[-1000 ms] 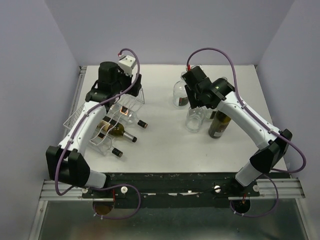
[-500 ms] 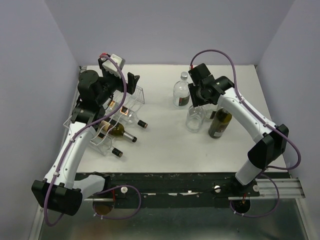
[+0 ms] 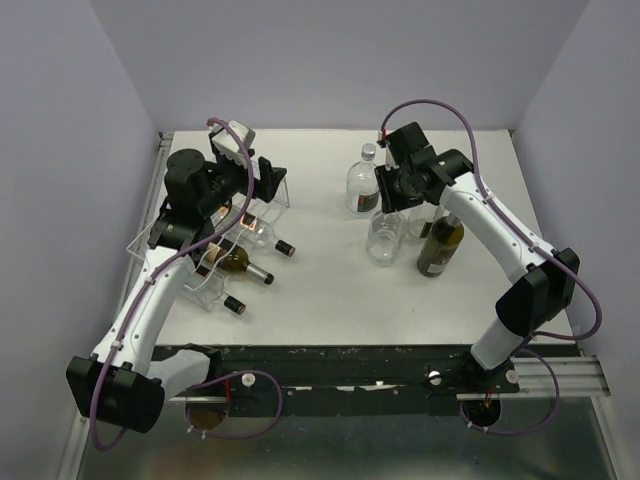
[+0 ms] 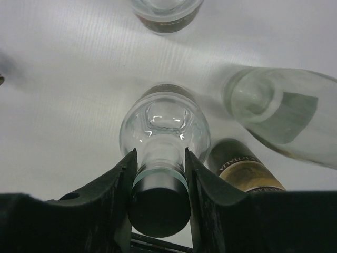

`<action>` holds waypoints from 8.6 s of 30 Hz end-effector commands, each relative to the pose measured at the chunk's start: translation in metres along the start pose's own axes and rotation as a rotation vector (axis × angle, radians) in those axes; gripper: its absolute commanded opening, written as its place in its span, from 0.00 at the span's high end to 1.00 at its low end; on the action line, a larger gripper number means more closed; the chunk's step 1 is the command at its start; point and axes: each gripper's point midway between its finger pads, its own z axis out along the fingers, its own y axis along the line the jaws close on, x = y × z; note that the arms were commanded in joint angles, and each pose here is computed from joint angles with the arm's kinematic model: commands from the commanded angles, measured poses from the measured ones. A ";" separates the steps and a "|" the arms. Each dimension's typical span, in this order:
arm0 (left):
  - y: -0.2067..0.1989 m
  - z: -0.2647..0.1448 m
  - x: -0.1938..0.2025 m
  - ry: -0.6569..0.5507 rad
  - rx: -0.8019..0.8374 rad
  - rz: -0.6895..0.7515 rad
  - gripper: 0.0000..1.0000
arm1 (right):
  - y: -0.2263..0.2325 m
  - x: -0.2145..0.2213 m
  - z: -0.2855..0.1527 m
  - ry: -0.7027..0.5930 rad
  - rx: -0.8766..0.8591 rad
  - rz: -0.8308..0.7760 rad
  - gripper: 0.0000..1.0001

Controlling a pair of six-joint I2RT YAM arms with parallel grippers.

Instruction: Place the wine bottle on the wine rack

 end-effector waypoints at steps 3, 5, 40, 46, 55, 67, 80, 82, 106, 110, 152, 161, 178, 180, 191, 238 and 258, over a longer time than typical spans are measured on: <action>-0.050 0.003 0.044 0.105 0.192 -0.129 0.17 | 0.062 0.001 -0.017 0.027 -0.327 0.101 1.00; -0.073 0.002 0.072 0.156 0.241 -0.105 0.18 | 0.073 -0.011 -0.028 -0.021 -0.386 0.165 1.00; -0.134 0.031 0.247 0.457 0.081 -0.115 0.26 | 0.095 0.100 -0.007 -0.207 -0.585 0.025 0.99; -0.125 0.028 0.235 0.405 0.052 -0.091 0.26 | 0.096 0.124 0.015 -0.124 -0.491 -0.076 0.99; -0.098 0.015 0.169 0.229 -0.056 -0.022 0.22 | 0.102 0.145 0.058 -0.024 -0.357 -0.193 0.99; -0.071 0.002 0.110 0.110 -0.162 0.073 0.15 | 0.102 0.162 0.098 0.023 -0.287 -0.198 0.90; -0.059 -0.018 0.116 0.103 -0.203 0.087 0.13 | 0.095 0.154 0.119 0.008 -0.199 -0.198 0.42; -0.058 -0.020 0.116 0.104 -0.210 0.087 0.13 | 0.095 0.152 0.123 0.013 -0.189 -0.201 0.44; -0.032 -0.049 0.052 -0.042 -0.326 0.110 0.13 | 0.105 0.065 0.066 -0.198 -0.193 -0.203 0.99; -0.028 -0.058 0.034 -0.083 -0.346 0.118 0.12 | 0.111 0.044 0.049 -0.243 -0.220 -0.199 0.99; 0.064 -0.080 0.091 0.298 -0.641 -0.315 0.07 | 0.199 -0.007 0.098 -0.259 -0.400 -0.415 0.99; 0.078 -0.091 0.129 0.381 -0.729 -0.319 0.07 | 0.207 0.000 0.101 -0.228 -0.442 -0.426 0.99; 0.071 -0.110 0.201 0.431 -0.761 -0.363 0.08 | 0.227 -0.035 0.120 -0.388 -0.456 -0.498 0.99; 0.067 -0.111 0.208 0.447 -0.753 -0.376 0.08 | 0.232 -0.035 0.118 -0.406 -0.491 -0.501 0.99; 0.065 -0.108 0.213 0.476 -0.753 -0.406 0.08 | 0.250 -0.047 0.131 -0.464 -0.551 -0.555 0.99; 0.262 -0.027 0.174 0.553 -0.578 -0.401 0.12 | 0.271 -0.039 0.128 -0.273 -0.831 -0.440 1.00; 0.223 0.000 0.203 0.543 -0.295 -0.529 0.53 | 0.290 -0.022 0.110 -0.179 -1.094 -0.420 1.00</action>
